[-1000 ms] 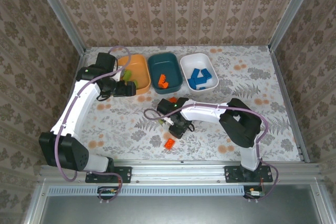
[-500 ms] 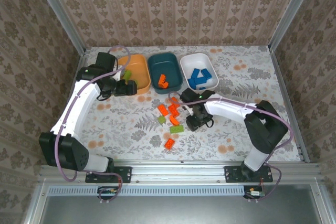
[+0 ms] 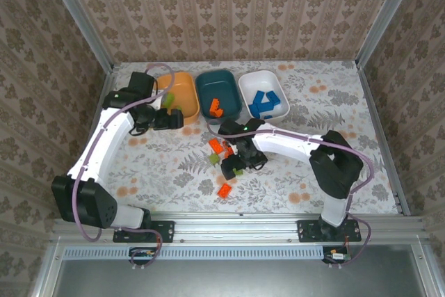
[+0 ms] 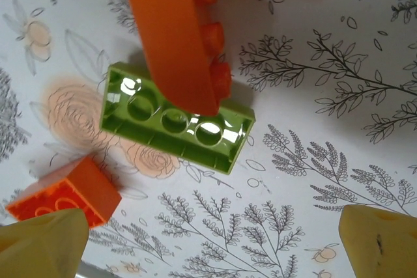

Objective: Sort the legos into containers by color

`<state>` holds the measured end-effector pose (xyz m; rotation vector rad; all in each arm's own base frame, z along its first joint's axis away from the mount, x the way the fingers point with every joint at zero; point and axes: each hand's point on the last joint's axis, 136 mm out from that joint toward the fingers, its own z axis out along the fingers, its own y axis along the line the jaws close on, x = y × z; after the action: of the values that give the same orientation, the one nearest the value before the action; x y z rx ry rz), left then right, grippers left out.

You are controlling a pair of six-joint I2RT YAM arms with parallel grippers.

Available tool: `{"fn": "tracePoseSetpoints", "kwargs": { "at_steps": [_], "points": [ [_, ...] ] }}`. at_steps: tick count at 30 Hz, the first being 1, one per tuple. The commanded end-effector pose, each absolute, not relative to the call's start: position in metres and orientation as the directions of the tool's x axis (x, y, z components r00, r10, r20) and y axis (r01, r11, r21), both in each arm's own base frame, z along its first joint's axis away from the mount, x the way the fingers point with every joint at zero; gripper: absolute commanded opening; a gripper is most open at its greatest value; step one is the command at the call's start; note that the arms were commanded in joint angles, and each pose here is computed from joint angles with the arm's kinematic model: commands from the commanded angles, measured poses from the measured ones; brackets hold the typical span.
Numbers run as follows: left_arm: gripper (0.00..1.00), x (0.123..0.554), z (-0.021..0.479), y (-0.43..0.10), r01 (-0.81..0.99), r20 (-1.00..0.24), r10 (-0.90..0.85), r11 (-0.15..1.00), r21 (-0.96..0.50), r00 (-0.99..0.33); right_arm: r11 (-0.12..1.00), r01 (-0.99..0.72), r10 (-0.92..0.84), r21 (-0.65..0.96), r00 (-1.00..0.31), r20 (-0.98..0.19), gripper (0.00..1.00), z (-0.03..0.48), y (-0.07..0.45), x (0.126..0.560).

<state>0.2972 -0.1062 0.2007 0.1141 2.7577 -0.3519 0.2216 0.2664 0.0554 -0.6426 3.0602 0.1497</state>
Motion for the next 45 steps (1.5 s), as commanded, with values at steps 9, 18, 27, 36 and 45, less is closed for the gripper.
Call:
{"fn": "tracePoseSetpoints", "kwargs": {
  "at_steps": [9, 18, 27, 36, 45],
  "points": [
    [1.00, 0.275, 0.209, -0.102, 0.131, -0.345, 0.051, 0.968, -0.214, -0.937, 0.968, -0.252, -0.252, -0.016, -0.968, 0.000, 0.98, 0.041, 0.287, 0.235],
    [1.00, 0.276, 0.209, -0.106, 0.156, -0.351, 0.079, 0.968, -0.197, -0.933, 0.962, -0.248, -0.245, -0.118, -0.969, 0.038, 0.92, 0.026, 0.285, 0.235],
    [1.00, 0.282, 0.206, -0.109, 0.158, -0.353, 0.078, 0.966, -0.203, -0.932, 0.965, -0.214, -0.210, -0.152, -0.977, 0.037, 0.76, 0.025, 0.264, 0.234],
    [1.00, 0.291, 0.209, -0.110, 0.157, -0.359, 0.077, 0.967, -0.199, -0.930, 0.977, -0.171, -0.173, -0.129, -0.985, -0.001, 0.61, 0.033, 0.250, 0.242],
    [1.00, 0.302, 0.224, -0.104, 0.092, -0.376, -0.007, 0.966, -0.243, -0.926, 0.987, -0.090, -0.077, 0.135, -0.992, -0.101, 0.60, 0.105, 0.248, 0.266]
  ]
}}
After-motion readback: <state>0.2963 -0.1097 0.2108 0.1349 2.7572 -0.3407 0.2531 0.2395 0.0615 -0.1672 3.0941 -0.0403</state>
